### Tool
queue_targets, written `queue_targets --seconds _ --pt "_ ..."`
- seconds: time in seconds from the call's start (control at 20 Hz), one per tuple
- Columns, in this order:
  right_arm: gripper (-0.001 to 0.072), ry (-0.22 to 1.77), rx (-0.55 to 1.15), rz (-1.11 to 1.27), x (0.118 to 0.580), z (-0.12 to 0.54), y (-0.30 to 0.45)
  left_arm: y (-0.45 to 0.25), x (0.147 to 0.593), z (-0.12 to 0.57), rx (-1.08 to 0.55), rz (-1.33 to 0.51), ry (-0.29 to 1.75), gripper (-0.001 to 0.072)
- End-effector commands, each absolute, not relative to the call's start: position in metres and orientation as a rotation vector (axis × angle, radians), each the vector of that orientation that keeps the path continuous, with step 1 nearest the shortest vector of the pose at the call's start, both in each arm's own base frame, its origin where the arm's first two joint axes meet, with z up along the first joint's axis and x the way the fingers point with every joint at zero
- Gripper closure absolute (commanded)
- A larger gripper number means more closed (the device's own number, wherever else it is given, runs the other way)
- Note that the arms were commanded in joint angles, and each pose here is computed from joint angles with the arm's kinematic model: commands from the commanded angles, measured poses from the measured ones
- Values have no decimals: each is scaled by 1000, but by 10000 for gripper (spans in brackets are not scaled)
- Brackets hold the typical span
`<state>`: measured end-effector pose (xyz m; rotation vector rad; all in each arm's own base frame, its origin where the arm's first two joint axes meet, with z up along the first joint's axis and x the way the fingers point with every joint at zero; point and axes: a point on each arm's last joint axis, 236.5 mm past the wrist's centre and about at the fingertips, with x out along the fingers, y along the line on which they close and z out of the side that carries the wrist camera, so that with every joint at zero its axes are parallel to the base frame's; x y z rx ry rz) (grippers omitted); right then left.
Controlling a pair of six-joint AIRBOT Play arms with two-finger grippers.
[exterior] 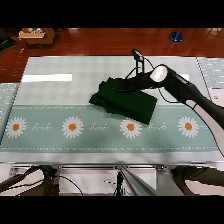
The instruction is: Fold the shirts.
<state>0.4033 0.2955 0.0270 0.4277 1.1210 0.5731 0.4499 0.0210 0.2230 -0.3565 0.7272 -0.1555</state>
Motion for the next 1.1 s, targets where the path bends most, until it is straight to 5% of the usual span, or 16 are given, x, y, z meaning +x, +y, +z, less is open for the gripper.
queue_targets --seconds 0.0,0.2,0.3,0.4,0.55,1.05 --pt "364 1193 213 446 393 25 215 22 450 223 -344 -159 724 687" --pt "363 1325 -115 -115 366 38 -4 22 451 223 -332 -163 724 687" --pt "351 1403 -1 -251 337 29 -60 22 451 222 -333 -163 726 686" --pt "201 1431 357 -198 322 -2 -48 22 451 221 -333 -163 727 686" --pt "182 1297 791 -8 342 -27 5 22 453 217 -337 -163 735 687" --pt "183 1230 1096 190 368 -98 127 23 455 213 -340 -163 744 686"
